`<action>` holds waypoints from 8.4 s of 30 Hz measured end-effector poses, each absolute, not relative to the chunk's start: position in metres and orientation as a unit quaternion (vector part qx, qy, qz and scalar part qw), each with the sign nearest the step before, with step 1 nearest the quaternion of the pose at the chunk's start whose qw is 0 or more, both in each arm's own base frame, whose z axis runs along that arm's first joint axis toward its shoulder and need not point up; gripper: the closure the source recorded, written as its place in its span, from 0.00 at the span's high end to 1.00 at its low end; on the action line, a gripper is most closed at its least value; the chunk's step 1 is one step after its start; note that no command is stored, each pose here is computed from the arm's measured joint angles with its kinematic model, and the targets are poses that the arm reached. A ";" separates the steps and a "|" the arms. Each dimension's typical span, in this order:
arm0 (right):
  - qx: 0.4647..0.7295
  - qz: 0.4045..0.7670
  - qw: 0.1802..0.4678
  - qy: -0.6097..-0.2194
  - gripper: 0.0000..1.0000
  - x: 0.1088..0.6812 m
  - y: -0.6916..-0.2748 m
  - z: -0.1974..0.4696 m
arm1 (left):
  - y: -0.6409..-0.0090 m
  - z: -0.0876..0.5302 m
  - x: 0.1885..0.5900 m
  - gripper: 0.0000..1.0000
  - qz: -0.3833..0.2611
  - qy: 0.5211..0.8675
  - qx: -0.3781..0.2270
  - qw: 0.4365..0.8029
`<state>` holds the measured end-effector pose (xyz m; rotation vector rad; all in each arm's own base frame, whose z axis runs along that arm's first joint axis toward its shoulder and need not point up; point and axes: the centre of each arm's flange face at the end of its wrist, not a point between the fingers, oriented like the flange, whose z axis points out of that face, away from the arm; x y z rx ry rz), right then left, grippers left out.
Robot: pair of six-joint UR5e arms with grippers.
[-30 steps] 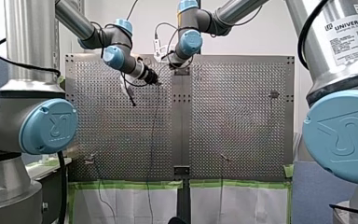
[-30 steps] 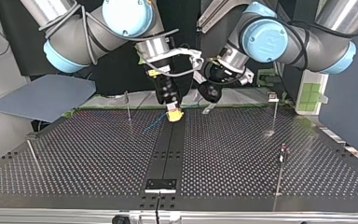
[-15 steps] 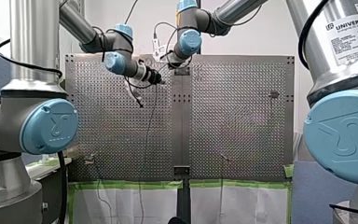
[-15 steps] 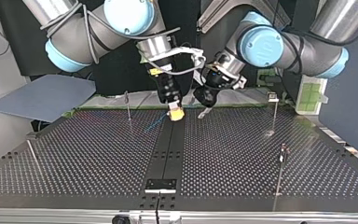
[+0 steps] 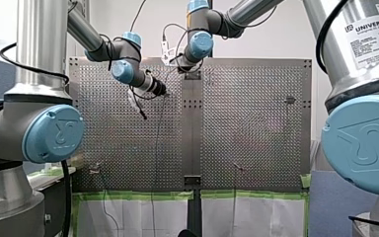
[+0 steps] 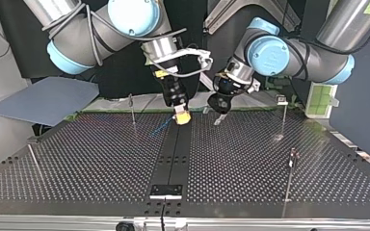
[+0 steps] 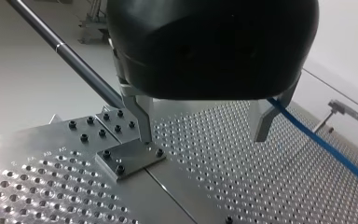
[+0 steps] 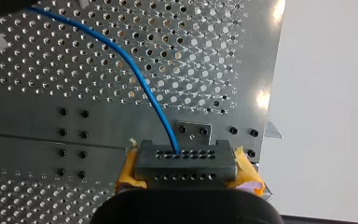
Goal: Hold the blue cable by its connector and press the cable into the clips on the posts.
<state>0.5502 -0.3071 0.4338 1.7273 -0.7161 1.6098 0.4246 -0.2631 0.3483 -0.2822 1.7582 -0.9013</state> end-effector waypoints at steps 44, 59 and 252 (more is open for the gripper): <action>0.638 0.664 0.290 -0.259 0.00 0.567 -0.324 0.427 | -0.155 0.438 0.399 0.00 -0.152 0.698 -0.171 0.679; 0.626 0.695 0.261 -0.239 0.00 0.591 -0.331 0.453 | -0.120 0.448 0.407 0.00 -0.083 0.668 -0.219 0.706; 0.602 0.690 0.283 -0.287 0.00 0.583 -0.421 0.447 | -0.127 0.483 0.403 1.00 -0.042 0.684 -0.131 0.717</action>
